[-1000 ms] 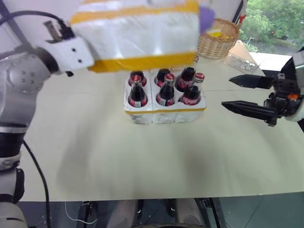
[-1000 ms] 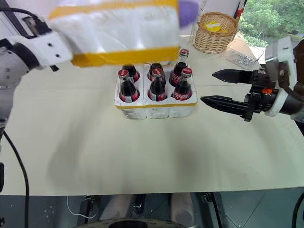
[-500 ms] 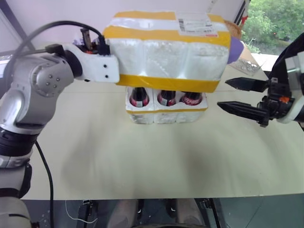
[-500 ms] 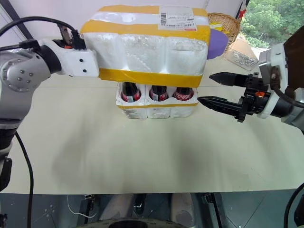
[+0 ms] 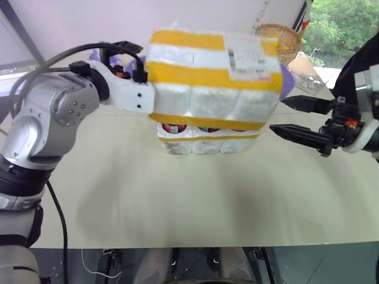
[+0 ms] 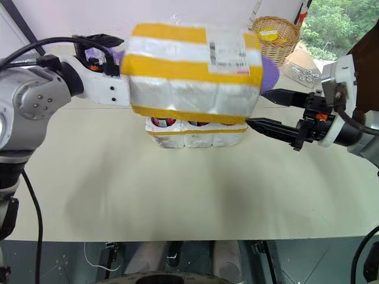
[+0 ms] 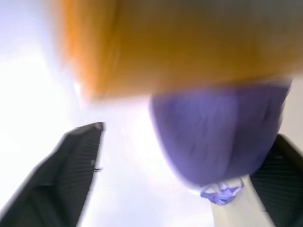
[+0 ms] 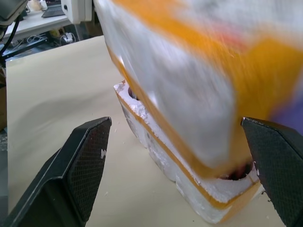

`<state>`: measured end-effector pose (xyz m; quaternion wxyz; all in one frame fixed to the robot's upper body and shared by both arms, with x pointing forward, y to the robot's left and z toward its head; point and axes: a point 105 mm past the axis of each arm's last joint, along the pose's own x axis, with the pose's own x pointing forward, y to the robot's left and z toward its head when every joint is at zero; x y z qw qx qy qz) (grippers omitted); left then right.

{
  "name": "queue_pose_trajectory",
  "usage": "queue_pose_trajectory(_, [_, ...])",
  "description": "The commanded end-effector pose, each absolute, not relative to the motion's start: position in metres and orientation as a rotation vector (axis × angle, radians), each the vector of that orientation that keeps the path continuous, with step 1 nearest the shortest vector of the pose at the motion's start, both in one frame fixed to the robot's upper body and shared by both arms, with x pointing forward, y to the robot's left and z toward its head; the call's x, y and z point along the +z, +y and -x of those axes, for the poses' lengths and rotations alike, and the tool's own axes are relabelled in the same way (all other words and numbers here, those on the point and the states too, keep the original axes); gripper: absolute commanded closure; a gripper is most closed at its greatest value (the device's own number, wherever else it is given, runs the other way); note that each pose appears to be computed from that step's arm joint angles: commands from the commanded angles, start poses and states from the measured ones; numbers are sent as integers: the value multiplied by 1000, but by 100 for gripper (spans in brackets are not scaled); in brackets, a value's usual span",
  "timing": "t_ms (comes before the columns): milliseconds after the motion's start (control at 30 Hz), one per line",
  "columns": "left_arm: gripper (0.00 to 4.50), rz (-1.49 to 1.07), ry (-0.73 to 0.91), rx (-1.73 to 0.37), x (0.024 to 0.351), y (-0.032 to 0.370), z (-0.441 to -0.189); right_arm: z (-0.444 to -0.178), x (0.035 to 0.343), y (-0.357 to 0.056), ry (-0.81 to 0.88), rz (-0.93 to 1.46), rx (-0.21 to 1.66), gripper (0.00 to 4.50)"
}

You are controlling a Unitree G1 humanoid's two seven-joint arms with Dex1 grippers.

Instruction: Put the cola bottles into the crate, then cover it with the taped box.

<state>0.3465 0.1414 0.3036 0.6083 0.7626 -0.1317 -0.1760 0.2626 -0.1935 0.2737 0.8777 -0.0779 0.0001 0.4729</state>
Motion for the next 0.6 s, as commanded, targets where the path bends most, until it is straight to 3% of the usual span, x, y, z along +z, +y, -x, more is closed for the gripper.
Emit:
queue_pose_trajectory(33, [5, -1778, -315, -377, 317, 144, -340, -260, 282, -191, -50, 182, 992, 0])
queue_pose_trajectory(233, [5, -1700, -201, -439, 311, 164, -329, -261, 279, -193, -42, 182, 984, 0])
queue_pose_trajectory(400, [5, -1575, -11, -486, 291, 205, -319, -261, 276, -198, -20, 203, 971, 0])
queue_pose_trajectory(500, [5, -1313, 83, -522, 274, 231, -321, -261, 274, -201, -5, 218, 966, 0])
queue_pose_trajectory(600, [5, -782, 96, -608, 269, 245, -323, -263, 270, -205, 21, 238, 960, 0])
